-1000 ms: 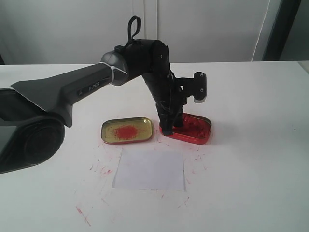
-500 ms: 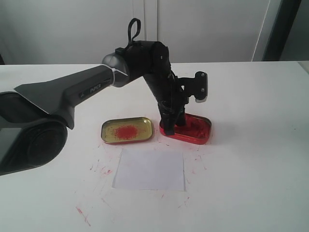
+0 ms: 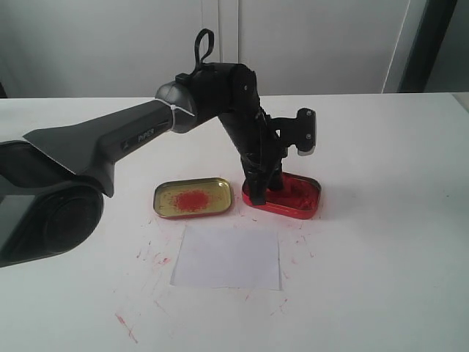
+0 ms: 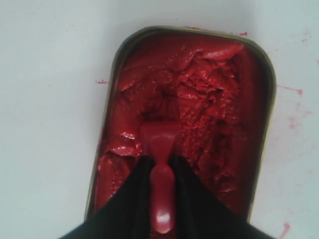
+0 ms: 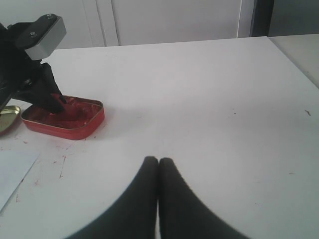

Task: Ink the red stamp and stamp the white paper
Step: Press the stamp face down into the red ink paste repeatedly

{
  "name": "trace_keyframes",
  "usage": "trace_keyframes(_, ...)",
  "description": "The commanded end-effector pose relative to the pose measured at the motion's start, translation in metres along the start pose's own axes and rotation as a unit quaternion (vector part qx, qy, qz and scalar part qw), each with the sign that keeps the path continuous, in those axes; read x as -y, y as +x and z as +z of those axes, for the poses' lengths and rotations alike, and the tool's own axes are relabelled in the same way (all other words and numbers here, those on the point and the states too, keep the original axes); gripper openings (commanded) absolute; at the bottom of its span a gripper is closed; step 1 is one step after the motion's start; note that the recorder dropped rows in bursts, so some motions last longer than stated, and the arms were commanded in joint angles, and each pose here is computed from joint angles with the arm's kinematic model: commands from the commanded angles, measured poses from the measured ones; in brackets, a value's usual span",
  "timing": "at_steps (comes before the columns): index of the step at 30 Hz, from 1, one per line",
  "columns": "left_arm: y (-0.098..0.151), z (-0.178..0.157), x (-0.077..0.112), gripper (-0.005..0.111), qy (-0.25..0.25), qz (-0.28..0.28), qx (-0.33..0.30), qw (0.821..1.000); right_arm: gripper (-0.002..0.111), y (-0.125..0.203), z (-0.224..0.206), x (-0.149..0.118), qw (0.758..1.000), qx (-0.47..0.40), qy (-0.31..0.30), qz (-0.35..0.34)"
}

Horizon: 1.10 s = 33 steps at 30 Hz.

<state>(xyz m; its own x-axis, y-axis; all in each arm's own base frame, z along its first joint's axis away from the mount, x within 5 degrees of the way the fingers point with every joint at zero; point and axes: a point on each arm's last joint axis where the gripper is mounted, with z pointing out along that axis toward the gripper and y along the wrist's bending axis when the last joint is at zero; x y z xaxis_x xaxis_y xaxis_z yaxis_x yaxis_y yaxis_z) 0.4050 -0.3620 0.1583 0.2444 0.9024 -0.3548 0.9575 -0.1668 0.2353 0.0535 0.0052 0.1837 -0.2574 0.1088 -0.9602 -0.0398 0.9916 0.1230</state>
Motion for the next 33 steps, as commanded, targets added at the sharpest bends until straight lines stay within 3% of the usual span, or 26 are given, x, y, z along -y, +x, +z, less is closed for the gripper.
trace_keyframes(1,0.030,0.060,0.023,0.000,0.076,0.007,-0.066,0.995,0.000,0.000,0.000,0.000,1.000,0.004,-0.001,0.001)
trace_keyframes(21,0.014,0.006,0.011,0.000,0.083,0.031,-0.089,0.992,0.000,0.000,0.000,0.000,1.000,0.004,-0.001,0.010)
trace_keyframes(33,0.002,-0.014,-0.001,0.000,0.040,0.038,-0.068,0.996,0.000,0.000,0.000,0.000,1.000,0.004,-0.001,0.010)
